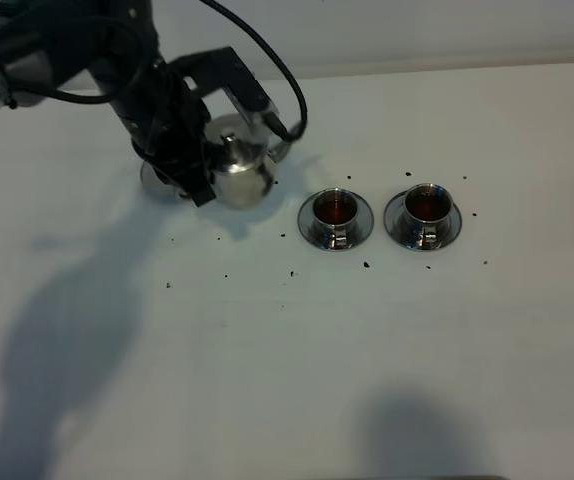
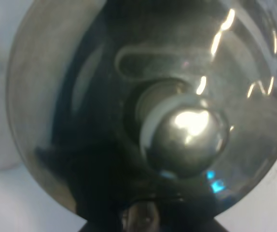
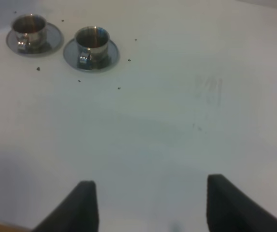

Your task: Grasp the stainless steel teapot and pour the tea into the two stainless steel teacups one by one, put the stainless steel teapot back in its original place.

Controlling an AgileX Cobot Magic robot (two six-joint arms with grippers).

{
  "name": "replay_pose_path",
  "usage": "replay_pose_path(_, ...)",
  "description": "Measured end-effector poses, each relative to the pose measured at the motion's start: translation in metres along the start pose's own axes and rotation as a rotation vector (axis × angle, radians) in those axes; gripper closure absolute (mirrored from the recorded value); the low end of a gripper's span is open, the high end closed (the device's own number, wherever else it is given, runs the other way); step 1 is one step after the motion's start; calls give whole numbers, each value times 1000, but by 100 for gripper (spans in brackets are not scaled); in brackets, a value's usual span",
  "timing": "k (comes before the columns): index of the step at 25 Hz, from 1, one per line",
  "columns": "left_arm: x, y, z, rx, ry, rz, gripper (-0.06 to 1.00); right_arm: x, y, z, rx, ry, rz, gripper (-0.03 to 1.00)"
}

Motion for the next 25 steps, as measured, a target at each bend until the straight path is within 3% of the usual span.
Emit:
replay_pose_path(6,29,-27,-8,-7,37,-333,72,0,0,0,0,0,1,48)
replay_pose_path(11,53,-43,-10,-75,96,-617,72,0,0,0,0,0,0,48)
replay_pose_path(15,62,-46,-7,-108,116,-683,72,0,0,0,0,0,0,48)
replay_pose_path(18,64,-44,4,-126,92,-714,72,0,0,0,0,0,0,48)
replay_pose_path(25,70,-45,38,-65,38,-771,72,0,0,0,0,0,0,48)
Point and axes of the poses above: a point on each arm's last joint axis where the gripper is mounted, z pointing out along that axis toward the gripper, x along the wrist's bending axis when the last joint is at zero, y = z × x, the point moved 1 cm from there along z, pointing out along that axis toward the gripper, and after that the axes turned 6 degrees about z, right-handed, at the moved point
